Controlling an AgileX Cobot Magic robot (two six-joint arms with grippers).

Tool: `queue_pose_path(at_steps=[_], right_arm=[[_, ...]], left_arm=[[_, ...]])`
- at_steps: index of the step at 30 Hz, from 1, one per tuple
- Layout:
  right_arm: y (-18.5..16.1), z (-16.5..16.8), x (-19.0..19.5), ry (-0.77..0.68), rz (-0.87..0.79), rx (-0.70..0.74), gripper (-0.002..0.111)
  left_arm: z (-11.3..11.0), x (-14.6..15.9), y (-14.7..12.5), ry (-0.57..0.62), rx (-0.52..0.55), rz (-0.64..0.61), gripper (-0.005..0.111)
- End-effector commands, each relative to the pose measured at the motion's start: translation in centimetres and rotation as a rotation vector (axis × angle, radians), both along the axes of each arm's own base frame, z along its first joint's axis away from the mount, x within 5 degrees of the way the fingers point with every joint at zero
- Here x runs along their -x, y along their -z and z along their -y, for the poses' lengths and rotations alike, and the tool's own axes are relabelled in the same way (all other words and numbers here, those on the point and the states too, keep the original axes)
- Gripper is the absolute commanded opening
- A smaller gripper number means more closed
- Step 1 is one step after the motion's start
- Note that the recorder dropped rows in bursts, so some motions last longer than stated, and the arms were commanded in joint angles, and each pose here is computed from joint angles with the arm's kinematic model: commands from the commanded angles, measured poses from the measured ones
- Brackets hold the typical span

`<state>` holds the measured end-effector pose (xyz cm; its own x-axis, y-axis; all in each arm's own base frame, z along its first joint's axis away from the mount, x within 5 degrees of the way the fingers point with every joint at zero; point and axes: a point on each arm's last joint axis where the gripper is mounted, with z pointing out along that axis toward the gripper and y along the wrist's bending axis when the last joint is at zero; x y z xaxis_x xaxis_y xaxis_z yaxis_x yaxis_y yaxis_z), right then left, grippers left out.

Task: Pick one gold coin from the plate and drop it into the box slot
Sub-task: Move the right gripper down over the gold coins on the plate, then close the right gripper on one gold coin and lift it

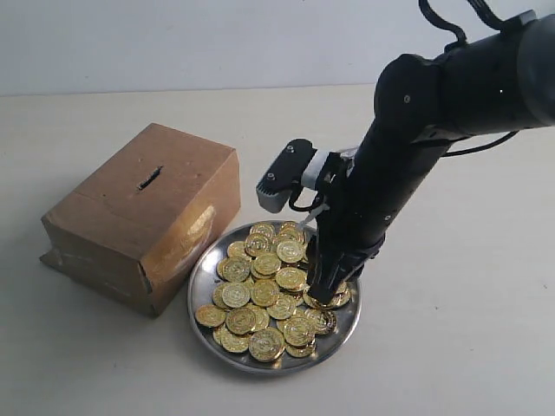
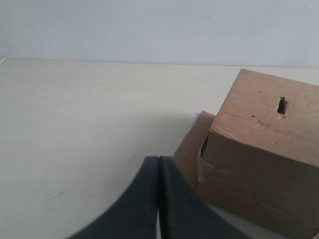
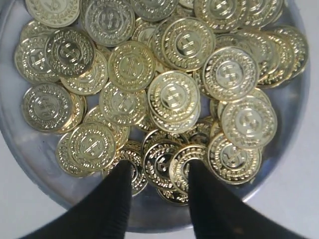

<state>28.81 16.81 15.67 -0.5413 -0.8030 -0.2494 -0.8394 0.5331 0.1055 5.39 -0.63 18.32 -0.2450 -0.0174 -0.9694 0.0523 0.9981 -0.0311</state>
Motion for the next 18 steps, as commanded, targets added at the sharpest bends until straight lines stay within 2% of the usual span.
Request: queue_pose_path(at_steps=[1,8,14,18], right_arm=[[0.2,-1.6,0.3,-0.099,0.052,-0.013,0.045],[-0.2,-3.3,-0.2,-0.121,0.214,-0.043,0.045],[0.6,-3.2,-0.4,-0.143,0.217,-0.016,0.045],[1.7,-3.2,-0.5,-0.144,0.198,0.000,0.053]], left_arm=[[0.0,0.0,-0.1,-0.003,0.008,0.010,0.000],[0.0,0.0,-0.1,-0.003,0.008,0.010,0.000],[0.0,0.0,-0.1,-0.003,0.008,0.010,0.000],[0.0,0.0,-0.1,-0.003,0.008,0.010,0.000]])
